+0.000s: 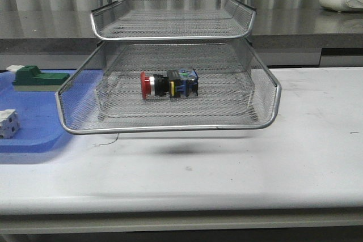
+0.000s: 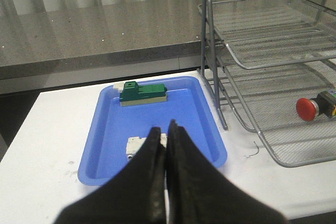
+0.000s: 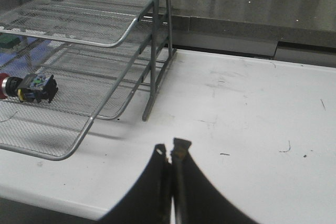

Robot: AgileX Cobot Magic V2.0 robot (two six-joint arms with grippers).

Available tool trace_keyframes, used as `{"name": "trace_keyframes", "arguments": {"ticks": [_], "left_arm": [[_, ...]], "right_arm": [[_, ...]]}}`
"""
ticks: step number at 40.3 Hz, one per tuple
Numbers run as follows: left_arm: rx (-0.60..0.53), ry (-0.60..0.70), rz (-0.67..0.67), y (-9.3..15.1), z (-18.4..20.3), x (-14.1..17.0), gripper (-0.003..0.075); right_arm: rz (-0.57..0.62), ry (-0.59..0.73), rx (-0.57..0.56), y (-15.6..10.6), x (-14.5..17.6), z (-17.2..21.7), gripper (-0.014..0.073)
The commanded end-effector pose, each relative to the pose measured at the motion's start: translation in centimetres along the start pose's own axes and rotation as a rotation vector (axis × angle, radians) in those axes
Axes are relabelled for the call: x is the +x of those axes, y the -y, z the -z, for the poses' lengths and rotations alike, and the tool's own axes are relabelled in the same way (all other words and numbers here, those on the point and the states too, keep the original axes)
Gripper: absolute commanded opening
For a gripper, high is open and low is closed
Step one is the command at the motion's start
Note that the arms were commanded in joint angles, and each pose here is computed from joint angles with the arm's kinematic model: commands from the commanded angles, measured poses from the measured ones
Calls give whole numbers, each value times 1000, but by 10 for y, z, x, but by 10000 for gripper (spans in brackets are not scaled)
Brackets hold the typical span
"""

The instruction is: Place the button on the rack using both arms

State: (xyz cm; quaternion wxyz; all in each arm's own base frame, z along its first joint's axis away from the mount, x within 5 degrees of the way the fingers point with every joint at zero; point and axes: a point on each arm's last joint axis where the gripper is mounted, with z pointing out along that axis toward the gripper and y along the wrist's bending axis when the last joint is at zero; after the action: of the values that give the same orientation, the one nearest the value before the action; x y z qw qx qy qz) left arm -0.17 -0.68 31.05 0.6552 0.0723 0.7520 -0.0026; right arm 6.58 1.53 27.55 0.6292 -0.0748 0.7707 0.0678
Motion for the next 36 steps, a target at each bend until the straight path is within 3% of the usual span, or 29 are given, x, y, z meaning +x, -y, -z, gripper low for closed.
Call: {"name": "trace_keyframes", "arguments": {"ticks": [1, 7, 16, 36], "left_arm": [[-14, 101, 9, -1, 4, -14, -19], [-13, 105, 13, -1, 3, -12, -19], [-78, 214, 42, -6, -12, 1, -19], [-83, 117, 53, -1, -71, 104, -19]], "right_arm": [[-2, 101, 12, 1, -16, 2, -60], [-2, 101, 12, 1, -16, 2, -60], [-2, 102, 12, 1, -16, 2, -60], [-2, 101, 12, 1, -16, 2, -60]]}}
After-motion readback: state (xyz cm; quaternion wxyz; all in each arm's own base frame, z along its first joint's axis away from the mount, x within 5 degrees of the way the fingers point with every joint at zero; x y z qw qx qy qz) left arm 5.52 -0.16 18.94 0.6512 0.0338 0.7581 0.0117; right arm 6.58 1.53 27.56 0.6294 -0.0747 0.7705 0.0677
